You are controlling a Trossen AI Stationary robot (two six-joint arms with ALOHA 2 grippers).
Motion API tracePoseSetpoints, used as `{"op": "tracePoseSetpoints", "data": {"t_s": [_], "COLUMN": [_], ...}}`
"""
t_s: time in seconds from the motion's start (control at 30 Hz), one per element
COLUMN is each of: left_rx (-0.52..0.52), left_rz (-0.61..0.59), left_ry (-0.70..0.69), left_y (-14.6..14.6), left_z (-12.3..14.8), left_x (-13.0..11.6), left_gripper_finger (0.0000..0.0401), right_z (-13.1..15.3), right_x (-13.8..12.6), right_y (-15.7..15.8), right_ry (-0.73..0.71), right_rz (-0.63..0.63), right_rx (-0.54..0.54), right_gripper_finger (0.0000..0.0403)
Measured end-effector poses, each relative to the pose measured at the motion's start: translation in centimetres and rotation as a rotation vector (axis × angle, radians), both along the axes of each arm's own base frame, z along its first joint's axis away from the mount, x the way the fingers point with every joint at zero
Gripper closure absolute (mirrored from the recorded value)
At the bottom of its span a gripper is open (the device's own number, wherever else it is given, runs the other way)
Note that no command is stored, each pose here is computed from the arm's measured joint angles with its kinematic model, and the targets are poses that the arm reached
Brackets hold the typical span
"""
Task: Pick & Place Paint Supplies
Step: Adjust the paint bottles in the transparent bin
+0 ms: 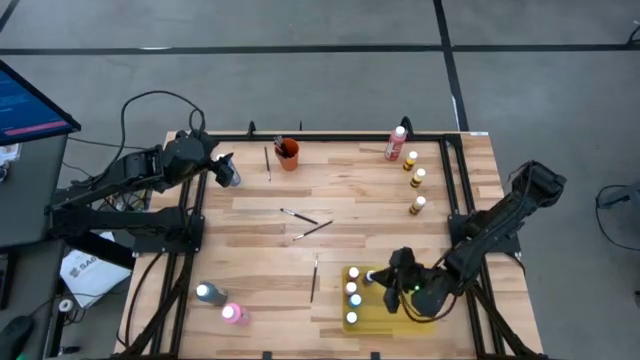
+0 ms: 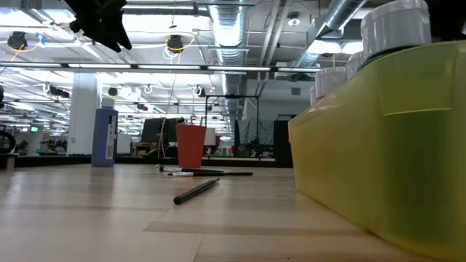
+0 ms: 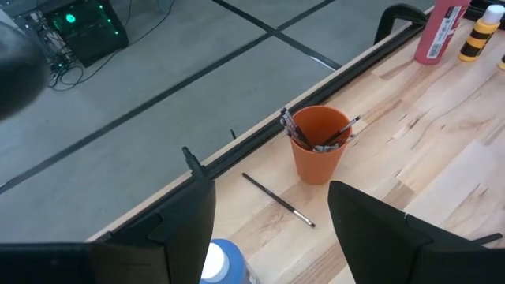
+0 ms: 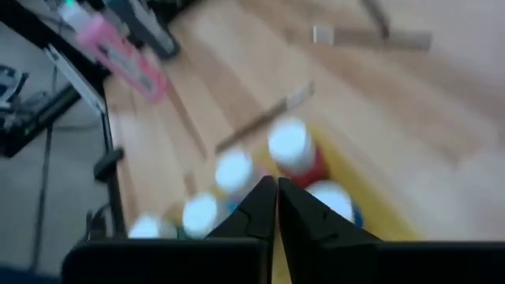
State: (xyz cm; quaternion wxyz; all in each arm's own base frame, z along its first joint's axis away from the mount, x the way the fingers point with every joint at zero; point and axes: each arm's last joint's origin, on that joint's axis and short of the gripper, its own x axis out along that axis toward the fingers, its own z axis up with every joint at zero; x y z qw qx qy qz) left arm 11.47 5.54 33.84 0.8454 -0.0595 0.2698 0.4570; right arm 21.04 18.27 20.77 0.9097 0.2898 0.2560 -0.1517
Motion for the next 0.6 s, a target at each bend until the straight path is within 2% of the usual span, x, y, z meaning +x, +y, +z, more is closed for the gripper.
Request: {"op": "tracePoseSetpoints", "data": {"t_s": [0.1,0.27,0.4,0.6], "left_rx": [0.002,0.002,0.002,0.003], "left_rz": [-0.001,-0.002,-0.002,-0.002], "left_ry": [0.002,0.003,0.003,0.004], "left_y": [0.0,0.0,0.0,0.0], "left_z": [0.0,0.0,0.0,0.0], "left_x": [0.0,0.0,0.0,0.0], "left_gripper_finger": [0.0164,0.0164,0.0164,0.0164], "right_z": [-0.6,-1.9,-3.3,-4.4], "right_x": [-0.2,-0.6,-0.6,0.7], "right_y": [0.1,0.2,-0.3,-1.3], "right_ry": [0.084,0.241,0.365,0.409], "right_rz": [0.012,0.025,-0.033,-0.076], "right_rx": [0.092,0.17,0.199,0.206], "right_gripper_finger": [0.0397,0.0401,0.0401,0.0402]}}
